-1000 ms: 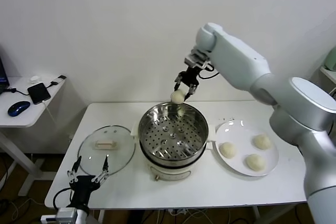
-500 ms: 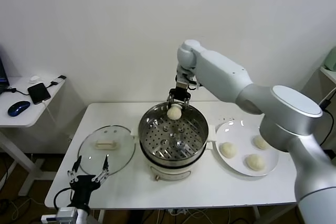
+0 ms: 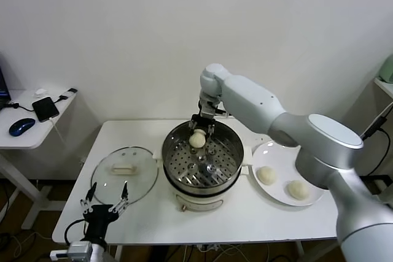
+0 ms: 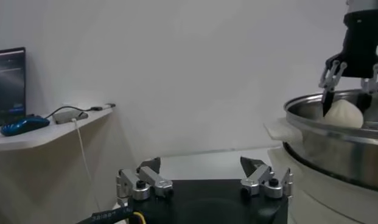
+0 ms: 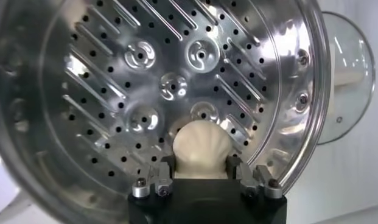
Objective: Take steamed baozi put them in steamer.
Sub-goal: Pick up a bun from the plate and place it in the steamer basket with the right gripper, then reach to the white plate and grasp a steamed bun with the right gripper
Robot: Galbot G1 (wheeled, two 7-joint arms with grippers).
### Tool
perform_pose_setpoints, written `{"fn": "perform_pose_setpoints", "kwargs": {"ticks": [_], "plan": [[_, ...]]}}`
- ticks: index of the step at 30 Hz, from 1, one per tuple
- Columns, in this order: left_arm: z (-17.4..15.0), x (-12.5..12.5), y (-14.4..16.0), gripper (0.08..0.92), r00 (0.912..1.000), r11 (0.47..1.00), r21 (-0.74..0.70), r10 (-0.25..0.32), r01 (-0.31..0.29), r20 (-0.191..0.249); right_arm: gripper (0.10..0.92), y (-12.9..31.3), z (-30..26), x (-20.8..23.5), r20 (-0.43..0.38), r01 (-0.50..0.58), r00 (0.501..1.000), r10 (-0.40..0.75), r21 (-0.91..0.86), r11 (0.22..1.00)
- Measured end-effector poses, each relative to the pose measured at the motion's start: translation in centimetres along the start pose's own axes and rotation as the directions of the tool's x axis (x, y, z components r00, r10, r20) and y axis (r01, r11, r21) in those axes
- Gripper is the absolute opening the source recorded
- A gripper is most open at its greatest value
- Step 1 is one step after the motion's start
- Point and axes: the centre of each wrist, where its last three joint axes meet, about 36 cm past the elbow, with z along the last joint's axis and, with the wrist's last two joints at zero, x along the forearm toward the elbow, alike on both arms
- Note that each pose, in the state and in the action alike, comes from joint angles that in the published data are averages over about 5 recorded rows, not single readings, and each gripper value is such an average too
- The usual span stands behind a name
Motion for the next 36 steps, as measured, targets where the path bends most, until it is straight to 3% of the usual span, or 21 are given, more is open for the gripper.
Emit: {"fn": "perform_pose_setpoints", "kwargs": {"ticks": [7,16,28,36], "plan": [[0.0,-0.1,0.0,0.823,1.0000,1.000,0.001,0.001,-0.001,0.000,0.595,0.7,0.2,-0.4,-0.002,0.000,1.000,0.000,-0.007,1.000],[0.2,-0.3,-0.1,0.823,1.0000,1.000,0.004,0.006,-0.006,-0.005,0.811,1.8,0.5,0.6,0.028,-0.030,0.999,0.031,-0.022,0.999],[-0.3,-0.8,-0.2,0.823,0.9997,0.999,0.031,0.023,-0.023,-0.003,0.823,6.8,0.6,7.5,0.073,-0.155,0.985,0.159,-0.055,0.986],[-0.7,-0.9,-0.3,0.823,0.9990,0.998,0.045,0.044,-0.044,-0.001,0.823,13.1,-0.2,11.2,0.003,-0.189,0.979,0.203,-0.348,0.918]]}}
